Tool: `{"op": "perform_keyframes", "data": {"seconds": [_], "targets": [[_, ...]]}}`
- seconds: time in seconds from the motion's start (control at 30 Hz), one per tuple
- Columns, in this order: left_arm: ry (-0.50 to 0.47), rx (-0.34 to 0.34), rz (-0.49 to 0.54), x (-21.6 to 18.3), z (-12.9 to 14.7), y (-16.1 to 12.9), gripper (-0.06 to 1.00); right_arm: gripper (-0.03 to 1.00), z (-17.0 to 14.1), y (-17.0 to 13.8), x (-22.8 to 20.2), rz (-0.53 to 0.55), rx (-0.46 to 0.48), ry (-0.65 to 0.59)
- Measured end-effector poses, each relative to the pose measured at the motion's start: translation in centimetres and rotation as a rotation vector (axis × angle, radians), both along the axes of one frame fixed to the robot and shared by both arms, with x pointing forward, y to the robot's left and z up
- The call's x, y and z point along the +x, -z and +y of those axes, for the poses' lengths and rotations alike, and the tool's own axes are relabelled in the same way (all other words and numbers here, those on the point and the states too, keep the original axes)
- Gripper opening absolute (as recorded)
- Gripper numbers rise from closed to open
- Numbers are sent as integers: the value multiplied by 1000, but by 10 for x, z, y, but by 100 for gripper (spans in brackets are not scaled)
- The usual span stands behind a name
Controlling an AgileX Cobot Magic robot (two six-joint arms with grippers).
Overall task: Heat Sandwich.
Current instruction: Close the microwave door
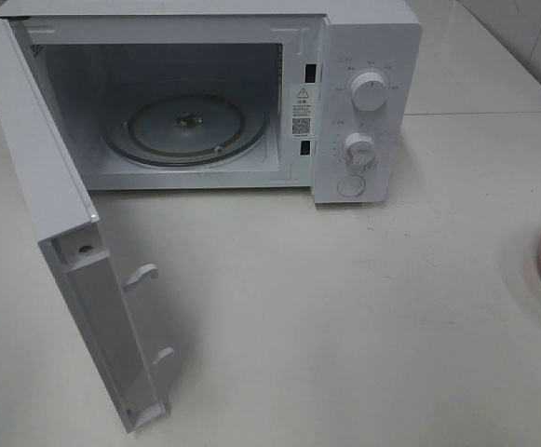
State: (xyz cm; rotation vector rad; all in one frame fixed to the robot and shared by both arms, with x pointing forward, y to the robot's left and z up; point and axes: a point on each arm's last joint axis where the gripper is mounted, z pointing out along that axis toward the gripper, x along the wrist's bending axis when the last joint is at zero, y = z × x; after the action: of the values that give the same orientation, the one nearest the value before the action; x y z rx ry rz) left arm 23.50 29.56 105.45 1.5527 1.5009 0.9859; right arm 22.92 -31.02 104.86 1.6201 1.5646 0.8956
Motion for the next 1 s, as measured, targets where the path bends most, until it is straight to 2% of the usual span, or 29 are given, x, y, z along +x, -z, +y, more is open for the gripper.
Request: {"op": "perform_keyframes", "data": {"seconds": [1.0], "targets": [[0, 0, 0, 0, 0, 0, 99, 77, 0, 0, 0, 0, 0, 0]]}}
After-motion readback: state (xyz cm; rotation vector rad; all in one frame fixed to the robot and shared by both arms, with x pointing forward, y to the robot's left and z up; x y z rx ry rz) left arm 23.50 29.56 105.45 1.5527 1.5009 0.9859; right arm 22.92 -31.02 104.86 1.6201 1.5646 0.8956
